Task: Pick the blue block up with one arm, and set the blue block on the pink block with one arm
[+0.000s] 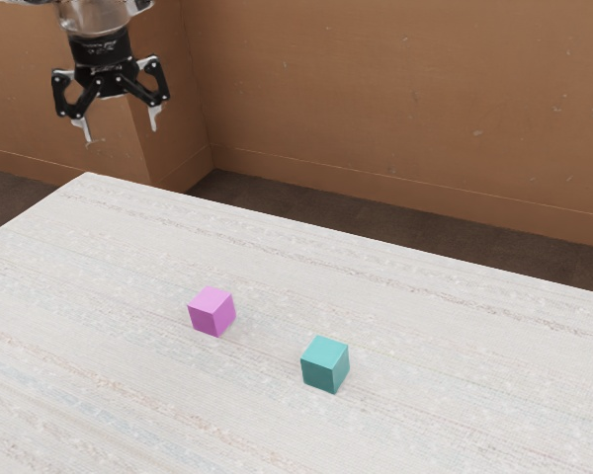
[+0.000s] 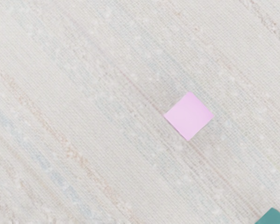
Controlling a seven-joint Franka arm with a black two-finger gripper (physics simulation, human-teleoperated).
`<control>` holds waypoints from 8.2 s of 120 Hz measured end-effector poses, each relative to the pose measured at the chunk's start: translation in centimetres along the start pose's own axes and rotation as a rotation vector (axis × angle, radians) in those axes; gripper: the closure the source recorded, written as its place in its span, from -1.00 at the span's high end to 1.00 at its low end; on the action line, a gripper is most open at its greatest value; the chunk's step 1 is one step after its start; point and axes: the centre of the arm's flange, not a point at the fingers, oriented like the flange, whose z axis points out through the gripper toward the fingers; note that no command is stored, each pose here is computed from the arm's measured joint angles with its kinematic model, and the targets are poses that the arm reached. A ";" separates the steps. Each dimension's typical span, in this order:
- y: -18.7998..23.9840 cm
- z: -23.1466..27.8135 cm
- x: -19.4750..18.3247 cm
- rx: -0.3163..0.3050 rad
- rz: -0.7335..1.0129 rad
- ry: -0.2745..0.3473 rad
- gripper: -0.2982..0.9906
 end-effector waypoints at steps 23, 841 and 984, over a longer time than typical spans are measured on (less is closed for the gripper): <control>-3.5 1.3 2.9 0.007 -0.286 0.013 0.54; 7.1 35.0 2.3 -0.039 0.785 0.029 0.06; 3.1 3.5 -8.1 -0.050 -0.037 -0.035 0.54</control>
